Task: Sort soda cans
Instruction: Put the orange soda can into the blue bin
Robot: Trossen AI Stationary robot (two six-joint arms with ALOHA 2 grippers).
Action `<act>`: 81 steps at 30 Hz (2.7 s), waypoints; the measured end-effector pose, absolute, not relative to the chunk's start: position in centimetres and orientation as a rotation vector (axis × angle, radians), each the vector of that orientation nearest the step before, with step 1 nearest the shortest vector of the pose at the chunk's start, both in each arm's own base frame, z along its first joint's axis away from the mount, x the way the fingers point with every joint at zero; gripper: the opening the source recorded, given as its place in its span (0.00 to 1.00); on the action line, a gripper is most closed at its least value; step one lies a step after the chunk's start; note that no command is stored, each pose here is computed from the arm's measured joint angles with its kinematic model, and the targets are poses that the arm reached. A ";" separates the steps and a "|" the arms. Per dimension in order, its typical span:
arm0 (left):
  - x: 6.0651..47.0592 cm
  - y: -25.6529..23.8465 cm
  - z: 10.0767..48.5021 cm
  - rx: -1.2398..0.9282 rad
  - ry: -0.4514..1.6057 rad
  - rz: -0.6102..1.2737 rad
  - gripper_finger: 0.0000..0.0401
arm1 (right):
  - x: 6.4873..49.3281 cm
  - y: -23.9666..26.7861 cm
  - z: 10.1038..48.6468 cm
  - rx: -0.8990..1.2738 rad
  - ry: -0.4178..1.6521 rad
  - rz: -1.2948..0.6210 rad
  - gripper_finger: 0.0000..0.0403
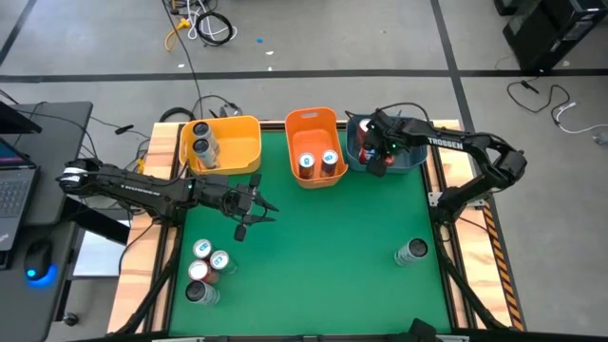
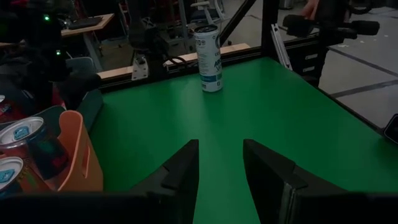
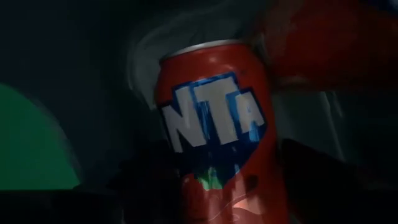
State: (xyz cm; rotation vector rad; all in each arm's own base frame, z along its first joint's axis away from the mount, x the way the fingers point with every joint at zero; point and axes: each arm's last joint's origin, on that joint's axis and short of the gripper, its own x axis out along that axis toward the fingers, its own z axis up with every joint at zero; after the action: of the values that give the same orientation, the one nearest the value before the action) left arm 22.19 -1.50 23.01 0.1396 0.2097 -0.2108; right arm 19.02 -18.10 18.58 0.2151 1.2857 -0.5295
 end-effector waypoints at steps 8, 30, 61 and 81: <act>22.2 -1.5 23.0 0.140 0.209 -0.211 0.33 | 18.7 -17.9 17.7 0.219 1.287 -0.524 0.76; 22.2 -1.5 23.0 0.145 0.208 -0.211 0.33 | 19.1 -17.9 22.5 0.299 1.203 -0.537 0.35; 22.2 -1.5 23.0 0.163 0.207 -0.213 0.33 | 17.8 -17.3 17.1 0.191 1.108 -0.523 0.80; 22.2 -1.5 23.0 0.164 0.211 -0.214 0.33 | 18.1 -18.1 15.2 0.243 1.150 -0.499 0.77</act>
State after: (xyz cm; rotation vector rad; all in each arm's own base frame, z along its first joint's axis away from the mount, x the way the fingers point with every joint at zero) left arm 22.18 -1.50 22.97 0.1643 0.2111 -0.2136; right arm 18.14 -18.07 15.23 0.2429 1.1504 -0.4987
